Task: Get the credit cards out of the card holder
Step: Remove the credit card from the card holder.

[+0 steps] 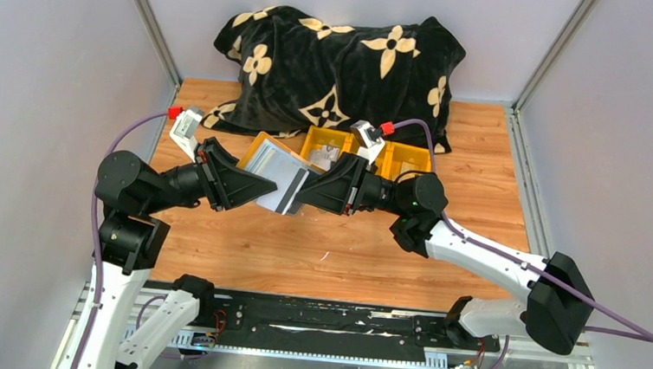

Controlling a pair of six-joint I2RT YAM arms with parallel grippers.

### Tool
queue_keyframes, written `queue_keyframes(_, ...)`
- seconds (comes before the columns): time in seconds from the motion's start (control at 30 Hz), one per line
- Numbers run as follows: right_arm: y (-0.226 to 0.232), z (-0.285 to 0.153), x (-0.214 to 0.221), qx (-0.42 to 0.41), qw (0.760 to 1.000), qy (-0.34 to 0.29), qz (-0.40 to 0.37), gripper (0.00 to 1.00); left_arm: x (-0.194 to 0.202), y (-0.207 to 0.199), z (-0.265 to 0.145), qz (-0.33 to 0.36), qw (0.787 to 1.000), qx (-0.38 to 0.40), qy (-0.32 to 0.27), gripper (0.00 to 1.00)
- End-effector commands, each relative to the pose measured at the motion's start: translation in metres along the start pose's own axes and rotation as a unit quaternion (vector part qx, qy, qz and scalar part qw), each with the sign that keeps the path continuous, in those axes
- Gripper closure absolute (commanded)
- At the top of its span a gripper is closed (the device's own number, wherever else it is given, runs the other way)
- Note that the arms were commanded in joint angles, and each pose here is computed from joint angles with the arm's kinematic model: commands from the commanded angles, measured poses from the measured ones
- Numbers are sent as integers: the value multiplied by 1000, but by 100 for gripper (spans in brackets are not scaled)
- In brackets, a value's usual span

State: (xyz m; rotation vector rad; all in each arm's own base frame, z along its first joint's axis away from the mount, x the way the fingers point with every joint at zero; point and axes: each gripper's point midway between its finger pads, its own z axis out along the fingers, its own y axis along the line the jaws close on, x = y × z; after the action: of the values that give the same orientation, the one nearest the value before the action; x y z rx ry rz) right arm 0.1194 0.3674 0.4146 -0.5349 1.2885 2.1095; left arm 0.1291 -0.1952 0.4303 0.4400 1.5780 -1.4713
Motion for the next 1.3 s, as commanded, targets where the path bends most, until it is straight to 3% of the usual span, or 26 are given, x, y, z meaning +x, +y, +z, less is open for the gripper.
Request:
queue_keyframes(0.0,4,4,-9,-13,1000,-11,-7,71,-10,-23,-4,39,999,26,-13,88)
queue_keyframes(0.23,9,9,-12,-24,1000,-10,-6,74,-11,-20,-4,45,999,18,-15,88)
queue_keyframes(0.4,10,8,-10,-29,1000,-8,-8,99,-11,-18,-5,53,998,10,-18,88)
queue_keyframes(0.43,9,7,-9,-27,1000,-8,-7,100,-12,-18,-5,57,998,6,-21,87)
queue_keyframes(0.7,0,-4,0,-18,1000,-13,3,100,-24,-11,-7,81,995,-32,-43,82)
queue_keyframes(1.1,-3,-4,-1,-16,1000,-19,10,100,-29,-16,-8,78,995,-28,-56,87)
queue_keyframes(1.27,9,6,-9,-39,999,-25,9,77,-24,-9,-7,73,995,-34,-53,95)
